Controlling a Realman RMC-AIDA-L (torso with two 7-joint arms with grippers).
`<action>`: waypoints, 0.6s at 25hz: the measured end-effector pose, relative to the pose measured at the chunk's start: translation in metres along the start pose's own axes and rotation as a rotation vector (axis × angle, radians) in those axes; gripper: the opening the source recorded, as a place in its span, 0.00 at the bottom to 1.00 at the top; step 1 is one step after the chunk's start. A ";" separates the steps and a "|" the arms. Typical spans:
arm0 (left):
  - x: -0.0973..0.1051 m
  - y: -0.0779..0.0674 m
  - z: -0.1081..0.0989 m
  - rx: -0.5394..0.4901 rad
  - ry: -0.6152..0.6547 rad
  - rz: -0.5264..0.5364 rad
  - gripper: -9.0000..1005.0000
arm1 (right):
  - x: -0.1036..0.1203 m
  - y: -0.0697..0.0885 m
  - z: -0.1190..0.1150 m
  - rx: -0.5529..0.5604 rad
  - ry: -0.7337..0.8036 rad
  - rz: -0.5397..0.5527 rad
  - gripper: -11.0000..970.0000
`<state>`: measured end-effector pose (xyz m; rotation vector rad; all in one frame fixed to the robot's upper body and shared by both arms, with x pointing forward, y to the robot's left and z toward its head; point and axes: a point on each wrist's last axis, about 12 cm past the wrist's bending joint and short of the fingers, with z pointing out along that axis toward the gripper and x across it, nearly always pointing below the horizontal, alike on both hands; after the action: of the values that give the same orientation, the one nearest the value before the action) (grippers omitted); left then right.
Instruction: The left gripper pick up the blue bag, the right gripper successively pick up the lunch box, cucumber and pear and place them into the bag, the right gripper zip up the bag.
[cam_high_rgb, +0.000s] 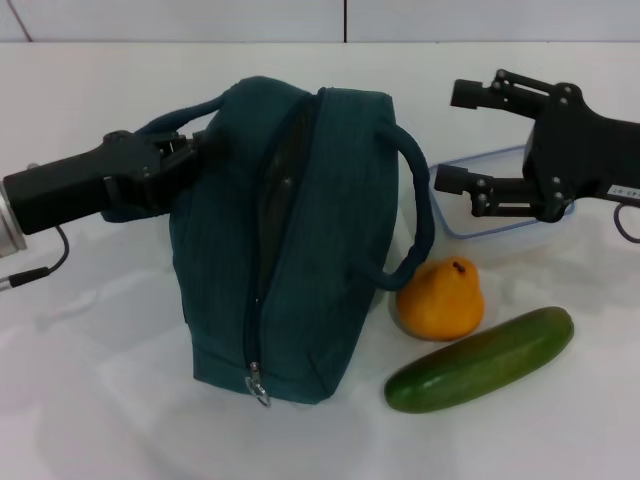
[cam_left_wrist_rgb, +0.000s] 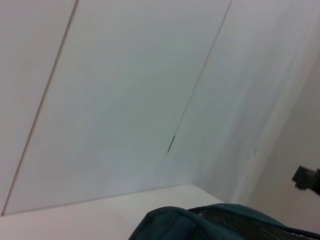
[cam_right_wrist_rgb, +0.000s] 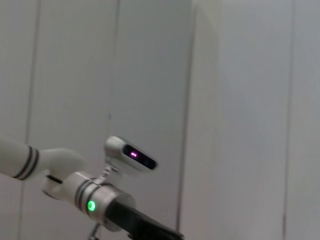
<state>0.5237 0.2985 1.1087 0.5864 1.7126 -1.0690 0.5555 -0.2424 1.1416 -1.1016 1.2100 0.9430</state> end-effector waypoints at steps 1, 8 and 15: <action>0.000 0.000 0.000 0.000 -0.013 0.004 0.08 | 0.003 0.001 -0.001 0.015 0.002 0.004 0.87; -0.003 0.003 0.001 -0.014 -0.034 0.011 0.06 | 0.017 0.003 -0.003 0.084 -0.011 0.062 0.87; -0.004 0.004 0.005 -0.012 -0.029 0.020 0.06 | 0.033 0.007 -0.012 0.282 -0.154 0.140 0.87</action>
<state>0.5310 0.2962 1.1107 0.5767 1.6842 -1.0477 0.5509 -0.2536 1.1073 -0.7163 1.2601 0.9128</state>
